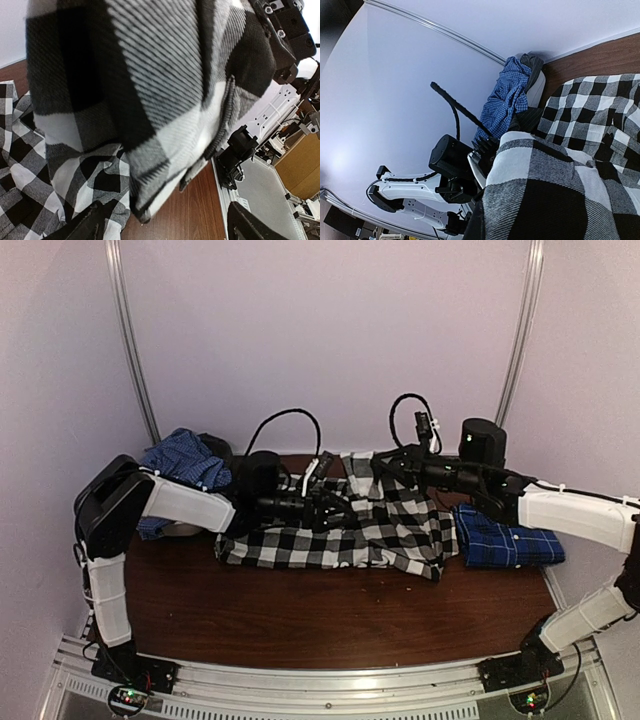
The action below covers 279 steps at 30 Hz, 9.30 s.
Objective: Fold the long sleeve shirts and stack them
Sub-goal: Pass from the right arm to the left, then fold the sleeve of the 1/3-folded shirt, then move the 1/3-folded shirt to the center of the board, then pick up the sleeve from the 1/3-folded shirt.
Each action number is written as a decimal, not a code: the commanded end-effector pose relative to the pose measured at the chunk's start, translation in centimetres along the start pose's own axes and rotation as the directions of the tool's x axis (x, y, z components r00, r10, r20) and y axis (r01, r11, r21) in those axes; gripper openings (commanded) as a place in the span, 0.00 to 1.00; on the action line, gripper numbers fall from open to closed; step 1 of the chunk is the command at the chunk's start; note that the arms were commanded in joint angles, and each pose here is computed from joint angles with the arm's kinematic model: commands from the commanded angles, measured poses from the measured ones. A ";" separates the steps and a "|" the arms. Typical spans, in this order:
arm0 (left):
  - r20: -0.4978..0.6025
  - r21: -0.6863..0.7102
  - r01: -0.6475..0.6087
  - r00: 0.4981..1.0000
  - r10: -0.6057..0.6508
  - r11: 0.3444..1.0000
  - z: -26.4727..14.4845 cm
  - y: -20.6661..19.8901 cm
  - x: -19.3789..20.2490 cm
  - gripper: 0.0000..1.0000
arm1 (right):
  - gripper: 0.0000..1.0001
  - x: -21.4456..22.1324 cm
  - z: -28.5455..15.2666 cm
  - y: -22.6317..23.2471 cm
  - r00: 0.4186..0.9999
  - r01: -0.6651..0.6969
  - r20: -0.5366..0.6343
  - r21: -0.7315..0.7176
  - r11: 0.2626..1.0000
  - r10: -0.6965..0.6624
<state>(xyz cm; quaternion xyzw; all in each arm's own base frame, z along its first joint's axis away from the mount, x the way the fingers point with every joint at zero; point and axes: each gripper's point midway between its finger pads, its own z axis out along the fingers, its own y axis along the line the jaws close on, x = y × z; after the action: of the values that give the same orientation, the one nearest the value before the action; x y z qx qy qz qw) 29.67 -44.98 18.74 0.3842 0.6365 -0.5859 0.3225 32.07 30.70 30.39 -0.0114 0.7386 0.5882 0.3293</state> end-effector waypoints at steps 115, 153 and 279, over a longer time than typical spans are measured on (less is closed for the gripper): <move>-0.490 -0.596 0.174 0.695 -0.526 0.784 -18.5 8.9 13.0 0.33 | 0.52 10.4 -11.1 -27.1 0.888 0.340 -0.457 0.726 0.598 0.049; -0.413 -0.656 0.243 0.676 -0.610 0.714 -21.5 10.3 10.6 0.06 | 0.51 11.0 -11.5 -27.5 0.889 0.344 -0.456 0.729 0.592 0.044; -0.247 -0.739 0.004 0.929 -0.276 0.674 -6.0 5.3 5.0 0.98 | 0.49 22.9 -17.3 -23.2 0.912 0.285 -0.396 0.794 0.538 0.102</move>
<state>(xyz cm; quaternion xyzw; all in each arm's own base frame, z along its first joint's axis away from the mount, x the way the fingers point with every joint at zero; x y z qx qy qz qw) 30.51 -35.53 11.36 0.2400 0.9110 -0.1863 0.2787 18.27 18.45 2.31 -0.0289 0.9655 0.1466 0.2131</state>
